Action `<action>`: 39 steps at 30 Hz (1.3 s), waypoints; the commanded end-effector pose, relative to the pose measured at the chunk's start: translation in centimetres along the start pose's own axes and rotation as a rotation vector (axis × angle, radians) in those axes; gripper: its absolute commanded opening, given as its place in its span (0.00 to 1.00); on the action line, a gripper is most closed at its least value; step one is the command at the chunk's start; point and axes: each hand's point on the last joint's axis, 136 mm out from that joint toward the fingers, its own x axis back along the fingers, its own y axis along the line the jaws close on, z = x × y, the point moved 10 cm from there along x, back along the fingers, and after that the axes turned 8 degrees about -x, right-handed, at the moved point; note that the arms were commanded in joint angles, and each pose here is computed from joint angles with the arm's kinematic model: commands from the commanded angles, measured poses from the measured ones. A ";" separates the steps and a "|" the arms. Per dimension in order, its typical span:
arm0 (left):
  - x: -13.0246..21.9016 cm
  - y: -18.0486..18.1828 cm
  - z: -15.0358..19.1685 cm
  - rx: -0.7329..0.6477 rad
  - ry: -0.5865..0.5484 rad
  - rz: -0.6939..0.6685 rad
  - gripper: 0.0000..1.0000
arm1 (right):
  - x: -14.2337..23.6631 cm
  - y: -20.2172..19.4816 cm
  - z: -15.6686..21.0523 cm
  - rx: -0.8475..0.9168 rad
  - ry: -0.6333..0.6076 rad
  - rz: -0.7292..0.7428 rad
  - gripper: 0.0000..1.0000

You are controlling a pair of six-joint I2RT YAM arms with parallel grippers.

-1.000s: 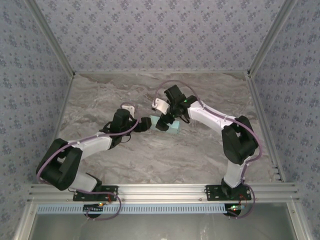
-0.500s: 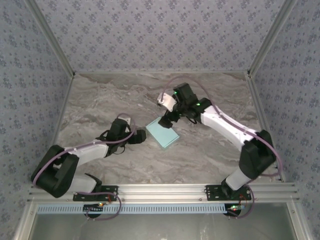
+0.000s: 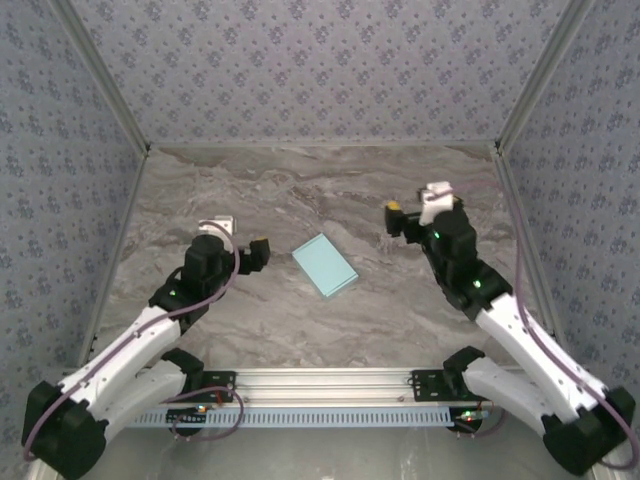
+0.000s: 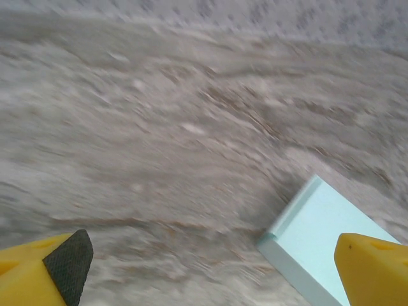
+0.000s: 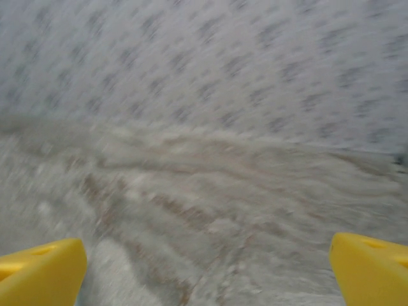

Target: Fold the paper box

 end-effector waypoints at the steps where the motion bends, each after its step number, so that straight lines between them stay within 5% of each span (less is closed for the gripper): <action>1: 0.9 1.8 -0.4 -0.103 -0.047 -0.222 0.99 | 1.0 -3.3 1.6 -0.141 -0.119 0.241 1.00; 8: -1.0 3.6 2.2 -0.508 -0.080 -0.325 0.99 | -3.8 -7.8 9.8 0.024 0.106 0.440 1.00; 11: -2.5 5.8 3.0 -0.376 -0.054 -0.212 0.99 | -6.7 -9.3 13.3 0.046 0.224 0.509 1.00; 17: -5.7 9.8 4.7 -0.213 -0.088 -0.187 0.99 | -9.8 -9.4 14.6 0.132 0.133 0.362 1.00; 26: -10.6 12.8 5.8 -0.137 -0.075 -0.166 0.99 | -11.1 -13.0 16.8 0.005 0.141 0.325 1.00; 39: -10.8 13.8 5.6 -0.079 -0.025 -0.256 0.99 | -11.2 -13.3 16.6 -0.014 0.142 0.367 1.00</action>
